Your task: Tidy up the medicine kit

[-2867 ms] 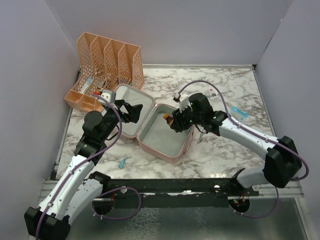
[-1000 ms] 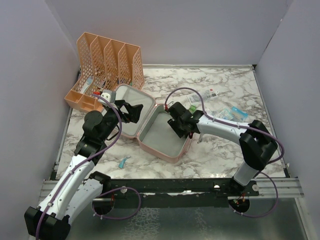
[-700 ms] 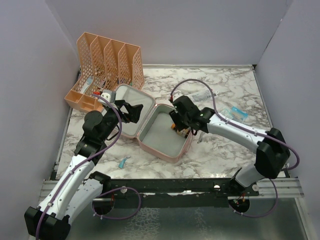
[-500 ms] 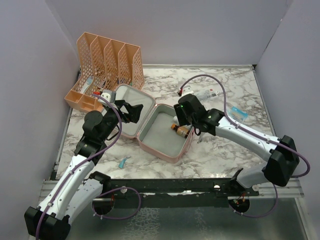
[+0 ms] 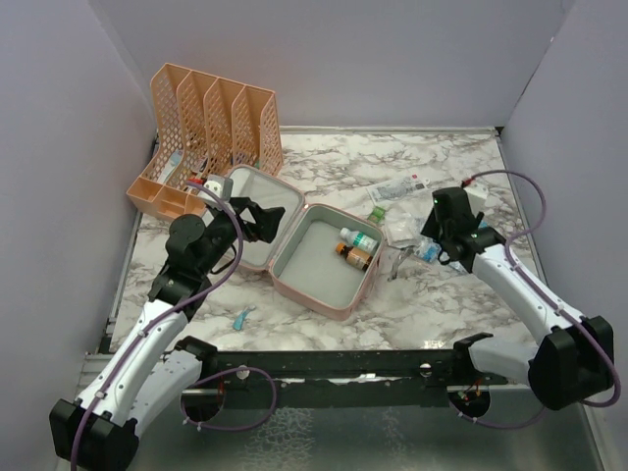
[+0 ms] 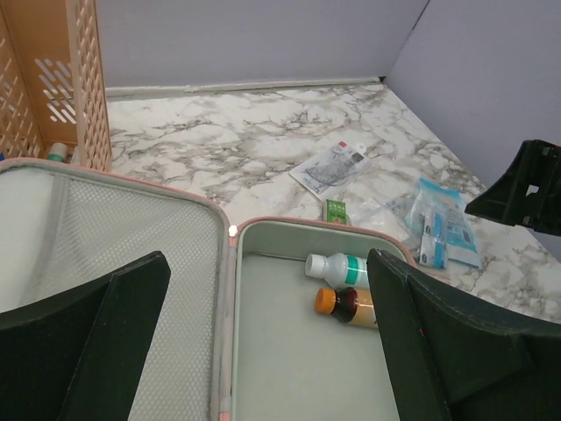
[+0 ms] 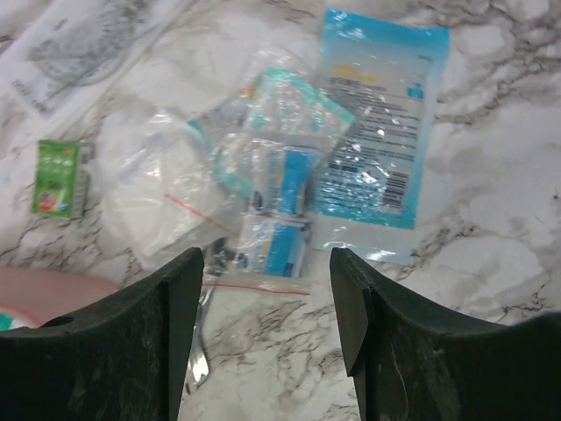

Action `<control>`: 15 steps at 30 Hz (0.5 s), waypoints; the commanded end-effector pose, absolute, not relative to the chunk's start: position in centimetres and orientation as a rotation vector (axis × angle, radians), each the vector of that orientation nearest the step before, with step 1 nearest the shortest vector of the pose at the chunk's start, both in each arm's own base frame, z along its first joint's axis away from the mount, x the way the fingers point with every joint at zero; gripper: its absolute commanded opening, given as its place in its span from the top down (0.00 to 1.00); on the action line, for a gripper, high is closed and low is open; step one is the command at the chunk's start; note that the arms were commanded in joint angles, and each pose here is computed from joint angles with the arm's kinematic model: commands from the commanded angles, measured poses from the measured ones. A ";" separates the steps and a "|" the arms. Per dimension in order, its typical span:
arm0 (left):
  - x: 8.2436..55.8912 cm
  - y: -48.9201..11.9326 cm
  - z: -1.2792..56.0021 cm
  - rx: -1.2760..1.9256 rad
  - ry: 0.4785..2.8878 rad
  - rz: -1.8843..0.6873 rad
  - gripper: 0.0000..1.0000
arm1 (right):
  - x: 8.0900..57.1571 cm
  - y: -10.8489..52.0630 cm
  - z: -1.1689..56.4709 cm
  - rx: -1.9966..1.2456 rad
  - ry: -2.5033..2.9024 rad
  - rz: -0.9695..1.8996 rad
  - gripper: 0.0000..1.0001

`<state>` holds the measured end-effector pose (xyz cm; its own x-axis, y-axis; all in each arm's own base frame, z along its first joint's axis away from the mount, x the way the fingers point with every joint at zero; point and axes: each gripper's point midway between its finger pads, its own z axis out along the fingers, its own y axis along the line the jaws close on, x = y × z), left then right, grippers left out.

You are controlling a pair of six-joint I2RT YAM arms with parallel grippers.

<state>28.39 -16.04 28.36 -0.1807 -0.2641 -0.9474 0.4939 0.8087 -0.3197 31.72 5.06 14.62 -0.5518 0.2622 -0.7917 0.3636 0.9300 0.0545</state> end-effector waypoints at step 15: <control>28.9 -17.5 28.1 0.230 1.615 -0.739 0.01 | 31.7 -5.0 7.1 0.981 2.195 0.049 0.40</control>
<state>28.97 -17.10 27.14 -0.2251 -0.2479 -0.9423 0.5180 0.7886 -0.3312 30.74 -3.61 7.27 -0.5018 0.5969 -0.6260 0.6225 0.7517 0.2178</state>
